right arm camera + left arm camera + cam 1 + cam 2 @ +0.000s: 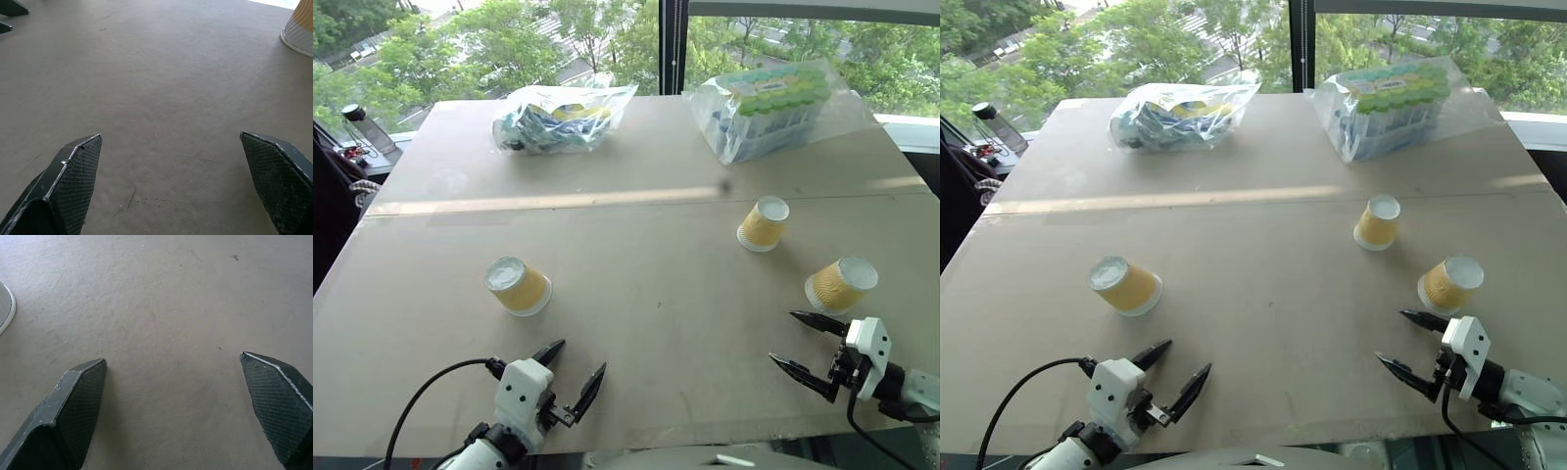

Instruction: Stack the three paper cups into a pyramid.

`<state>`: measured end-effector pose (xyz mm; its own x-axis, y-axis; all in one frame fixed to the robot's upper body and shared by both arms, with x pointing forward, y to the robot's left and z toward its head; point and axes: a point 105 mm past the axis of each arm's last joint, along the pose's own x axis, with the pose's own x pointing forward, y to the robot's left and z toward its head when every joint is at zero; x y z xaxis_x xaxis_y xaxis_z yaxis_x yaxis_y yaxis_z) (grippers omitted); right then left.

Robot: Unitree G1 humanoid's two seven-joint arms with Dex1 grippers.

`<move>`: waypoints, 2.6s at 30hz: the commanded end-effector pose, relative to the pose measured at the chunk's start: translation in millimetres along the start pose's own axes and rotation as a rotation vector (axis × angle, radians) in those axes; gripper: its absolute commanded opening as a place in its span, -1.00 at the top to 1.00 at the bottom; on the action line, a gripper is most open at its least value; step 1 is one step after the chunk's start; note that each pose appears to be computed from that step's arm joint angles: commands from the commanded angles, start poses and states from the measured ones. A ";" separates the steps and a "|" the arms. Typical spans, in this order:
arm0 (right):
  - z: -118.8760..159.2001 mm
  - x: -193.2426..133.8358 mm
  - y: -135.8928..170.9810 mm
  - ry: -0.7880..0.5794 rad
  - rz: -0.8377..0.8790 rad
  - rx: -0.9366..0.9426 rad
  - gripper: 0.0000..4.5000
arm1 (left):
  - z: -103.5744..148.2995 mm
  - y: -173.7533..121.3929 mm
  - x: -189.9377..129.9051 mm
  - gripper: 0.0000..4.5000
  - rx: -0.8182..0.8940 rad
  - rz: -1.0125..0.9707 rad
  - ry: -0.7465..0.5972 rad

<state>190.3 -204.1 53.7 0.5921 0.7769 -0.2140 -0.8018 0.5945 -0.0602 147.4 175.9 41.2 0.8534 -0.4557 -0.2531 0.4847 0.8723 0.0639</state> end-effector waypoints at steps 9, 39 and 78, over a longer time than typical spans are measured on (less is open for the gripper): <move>6.5 -2.0 8.7 -0.006 0.004 -0.010 -1.00 | -8.1 -2.9 -2.8 -0.99 -0.017 -0.046 0.050; 19.3 -25.6 21.0 -0.067 -0.182 0.020 -1.00 | 19.3 0.5 13.1 -0.99 0.067 -0.264 -0.017; 38.1 -64.0 -70.7 -0.264 -0.703 0.038 -1.00 | 158.3 -30.6 37.0 -0.99 0.274 -0.849 -0.289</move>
<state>211.6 -287.4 102.5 0.9709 0.2238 0.0849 -0.2206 0.9743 -0.0448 200.7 108.6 170.4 0.2110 -0.9722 -0.1019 0.9696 0.1950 0.1475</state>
